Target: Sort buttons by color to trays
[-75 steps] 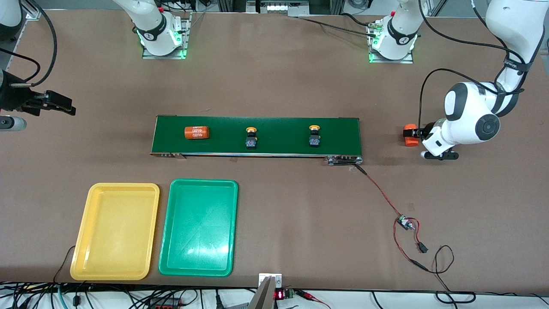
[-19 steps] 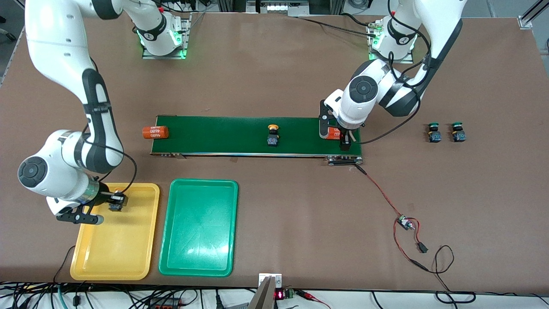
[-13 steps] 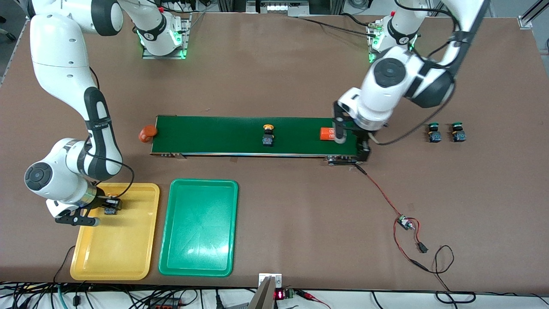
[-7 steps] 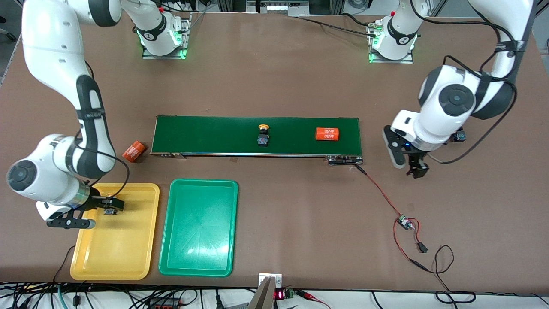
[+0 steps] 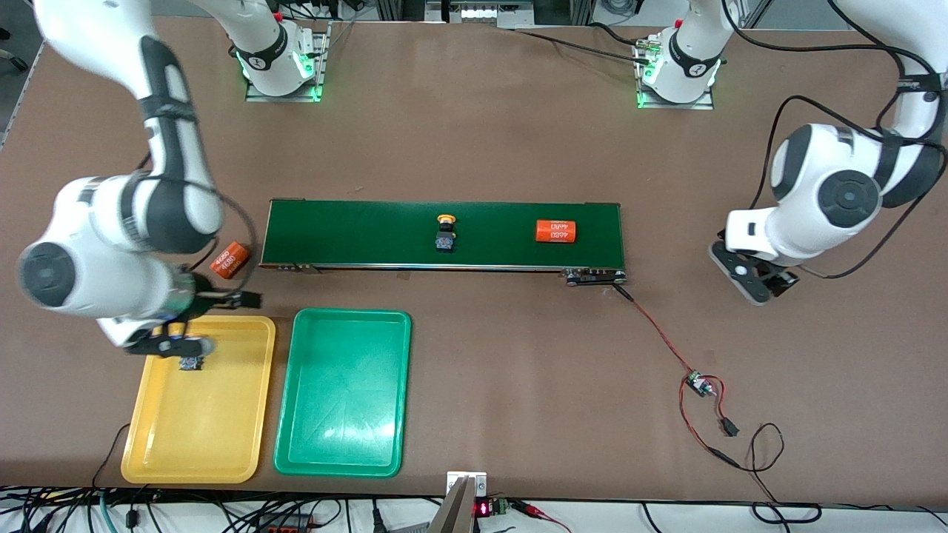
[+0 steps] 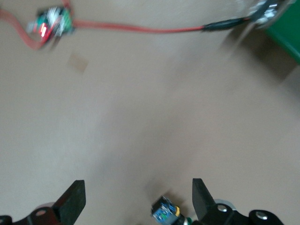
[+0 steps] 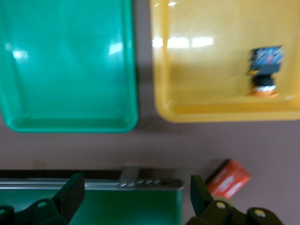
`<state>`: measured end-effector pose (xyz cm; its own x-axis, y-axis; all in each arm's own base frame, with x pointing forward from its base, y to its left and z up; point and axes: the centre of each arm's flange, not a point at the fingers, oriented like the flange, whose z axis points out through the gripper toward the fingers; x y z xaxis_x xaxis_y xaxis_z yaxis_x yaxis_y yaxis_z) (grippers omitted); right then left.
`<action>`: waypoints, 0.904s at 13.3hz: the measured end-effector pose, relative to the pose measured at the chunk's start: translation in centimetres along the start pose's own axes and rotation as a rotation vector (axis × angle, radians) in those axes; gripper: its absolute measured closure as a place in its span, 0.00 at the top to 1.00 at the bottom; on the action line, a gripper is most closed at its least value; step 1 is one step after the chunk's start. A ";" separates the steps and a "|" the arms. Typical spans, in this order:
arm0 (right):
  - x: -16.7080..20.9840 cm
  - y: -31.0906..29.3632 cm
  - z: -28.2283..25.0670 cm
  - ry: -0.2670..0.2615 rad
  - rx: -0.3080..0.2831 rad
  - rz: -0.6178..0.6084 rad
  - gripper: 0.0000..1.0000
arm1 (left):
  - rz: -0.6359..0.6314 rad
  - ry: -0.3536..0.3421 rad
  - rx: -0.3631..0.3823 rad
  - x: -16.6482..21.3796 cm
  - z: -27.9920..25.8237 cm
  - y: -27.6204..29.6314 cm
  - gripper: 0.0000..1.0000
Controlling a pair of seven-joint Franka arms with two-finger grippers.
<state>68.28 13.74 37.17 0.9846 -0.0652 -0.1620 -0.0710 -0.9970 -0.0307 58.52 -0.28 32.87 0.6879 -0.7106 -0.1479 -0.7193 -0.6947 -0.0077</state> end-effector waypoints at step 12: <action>-12.9 -26.2 10.5 0.005 -0.004 0.131 1.00 | -0.626 -0.108 -0.208 -10.6 11.4 -3.9 1.00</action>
<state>55.79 41.09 29.67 0.9677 -0.1949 -0.1598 -0.1984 -0.9801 -0.0057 52.92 11.22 23.21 0.9481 -0.1584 -0.2759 -0.1461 -0.9872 0.0647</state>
